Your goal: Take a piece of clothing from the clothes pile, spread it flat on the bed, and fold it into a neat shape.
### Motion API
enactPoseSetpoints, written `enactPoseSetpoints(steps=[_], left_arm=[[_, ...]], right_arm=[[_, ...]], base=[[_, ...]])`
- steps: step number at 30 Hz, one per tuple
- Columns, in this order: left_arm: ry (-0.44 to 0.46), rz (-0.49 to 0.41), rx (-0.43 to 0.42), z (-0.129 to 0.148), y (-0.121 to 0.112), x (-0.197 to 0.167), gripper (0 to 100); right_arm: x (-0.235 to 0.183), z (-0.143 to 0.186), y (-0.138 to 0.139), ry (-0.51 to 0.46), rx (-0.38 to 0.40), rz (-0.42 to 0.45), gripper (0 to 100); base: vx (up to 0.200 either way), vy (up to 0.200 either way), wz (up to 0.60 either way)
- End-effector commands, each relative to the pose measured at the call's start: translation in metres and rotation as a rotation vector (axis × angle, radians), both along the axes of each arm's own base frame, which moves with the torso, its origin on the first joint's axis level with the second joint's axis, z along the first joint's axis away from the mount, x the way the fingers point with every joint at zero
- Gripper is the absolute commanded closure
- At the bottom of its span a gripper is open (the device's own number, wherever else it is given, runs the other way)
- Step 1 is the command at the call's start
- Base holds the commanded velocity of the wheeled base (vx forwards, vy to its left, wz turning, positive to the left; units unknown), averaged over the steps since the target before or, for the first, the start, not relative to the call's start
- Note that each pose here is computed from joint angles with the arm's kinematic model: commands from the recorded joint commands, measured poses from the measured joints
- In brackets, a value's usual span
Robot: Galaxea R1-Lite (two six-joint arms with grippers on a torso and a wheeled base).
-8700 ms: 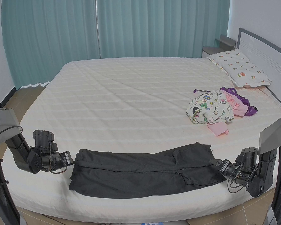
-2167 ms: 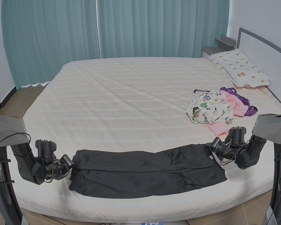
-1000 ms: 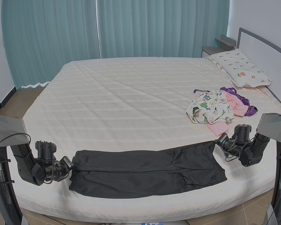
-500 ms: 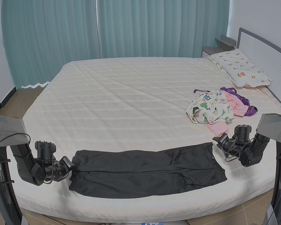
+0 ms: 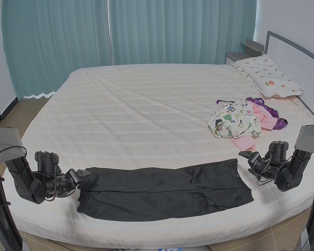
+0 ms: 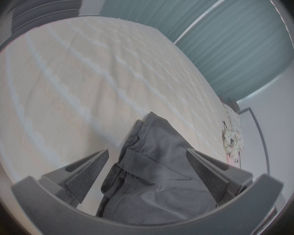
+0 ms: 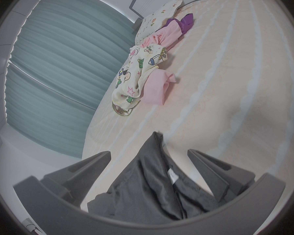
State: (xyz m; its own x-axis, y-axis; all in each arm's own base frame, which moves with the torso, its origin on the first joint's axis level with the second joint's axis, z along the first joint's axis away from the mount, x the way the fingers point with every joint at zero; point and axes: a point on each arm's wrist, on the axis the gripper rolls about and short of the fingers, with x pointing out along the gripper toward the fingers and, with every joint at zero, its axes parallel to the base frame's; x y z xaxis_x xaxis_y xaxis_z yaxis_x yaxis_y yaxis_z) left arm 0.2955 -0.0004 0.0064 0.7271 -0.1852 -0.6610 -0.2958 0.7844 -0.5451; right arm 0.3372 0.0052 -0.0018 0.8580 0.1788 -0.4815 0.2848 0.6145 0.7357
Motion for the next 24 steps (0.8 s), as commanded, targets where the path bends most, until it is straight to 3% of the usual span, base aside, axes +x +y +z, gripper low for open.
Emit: enactPoseSetpoints(steps=[1,2,5,11,17,24], left_arm=[[-0.010,-0.104,0.093,0.012,-0.001,0.010,0],[0.025,-0.150,0.134,0.013,-0.001,0.016,0],[0.047,-0.177,0.154,0.012,-0.001,0.021,0],[0.074,-0.216,0.151,0.000,-0.007,0.029,0],[0.101,-0.270,0.190,-0.015,-0.007,0.030,0],[0.111,-0.307,0.163,-0.022,-0.008,0.030,0]], right_arm=[[-0.032,0.021,0.002,0.004,0.001,0.010,0],[-0.047,0.018,0.002,0.050,0.000,0.012,0],[-0.058,0.011,0.003,0.091,0.000,0.015,0],[-0.072,0.004,0.005,0.017,0.023,0.058,0],[-0.072,-0.002,0.006,0.004,0.022,0.062,0],[-0.072,-0.002,0.006,0.001,0.024,0.062,0]], base=[[0.000,0.000,0.00],[0.000,0.000,0.00],[0.000,0.000,0.00],[0.000,0.000,0.00],[0.000,0.000,0.00],[0.000,0.000,0.00]])
